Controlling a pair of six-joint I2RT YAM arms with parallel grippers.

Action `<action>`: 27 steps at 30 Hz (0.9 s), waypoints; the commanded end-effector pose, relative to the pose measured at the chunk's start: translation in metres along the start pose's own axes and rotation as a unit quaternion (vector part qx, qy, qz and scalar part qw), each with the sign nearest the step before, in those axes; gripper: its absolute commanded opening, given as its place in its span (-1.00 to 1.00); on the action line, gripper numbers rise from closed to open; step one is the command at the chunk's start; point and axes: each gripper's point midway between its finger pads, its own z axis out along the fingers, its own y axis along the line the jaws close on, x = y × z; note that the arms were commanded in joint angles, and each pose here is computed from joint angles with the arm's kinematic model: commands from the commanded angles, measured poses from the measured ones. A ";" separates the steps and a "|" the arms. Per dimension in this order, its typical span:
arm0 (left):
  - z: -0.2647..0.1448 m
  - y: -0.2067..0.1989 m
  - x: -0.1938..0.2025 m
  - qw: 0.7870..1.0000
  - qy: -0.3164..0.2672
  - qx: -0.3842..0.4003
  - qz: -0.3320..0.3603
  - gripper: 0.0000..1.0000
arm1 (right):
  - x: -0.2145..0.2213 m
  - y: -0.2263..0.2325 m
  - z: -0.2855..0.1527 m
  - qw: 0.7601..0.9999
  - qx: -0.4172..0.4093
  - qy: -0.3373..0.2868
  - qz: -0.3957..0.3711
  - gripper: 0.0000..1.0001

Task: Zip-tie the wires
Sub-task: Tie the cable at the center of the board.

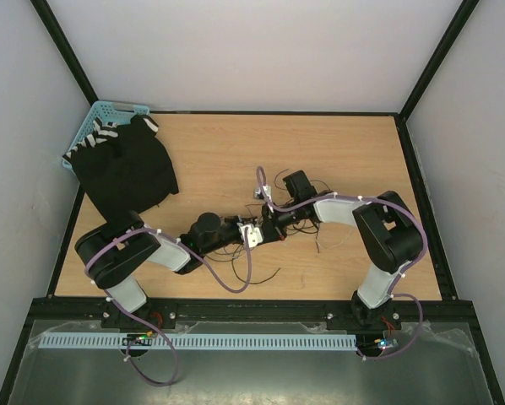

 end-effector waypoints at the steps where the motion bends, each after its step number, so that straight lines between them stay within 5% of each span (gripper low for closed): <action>1: 0.000 0.003 -0.006 1.000 -0.014 -0.010 0.012 -1.00 | -0.010 0.006 -0.003 1.000 -0.023 -0.011 0.007 -1.00; 27: 0.000 0.009 -0.008 0.998 -0.011 -0.034 0.044 -1.00 | -0.011 0.016 -0.006 0.996 -0.046 0.004 0.075 -1.00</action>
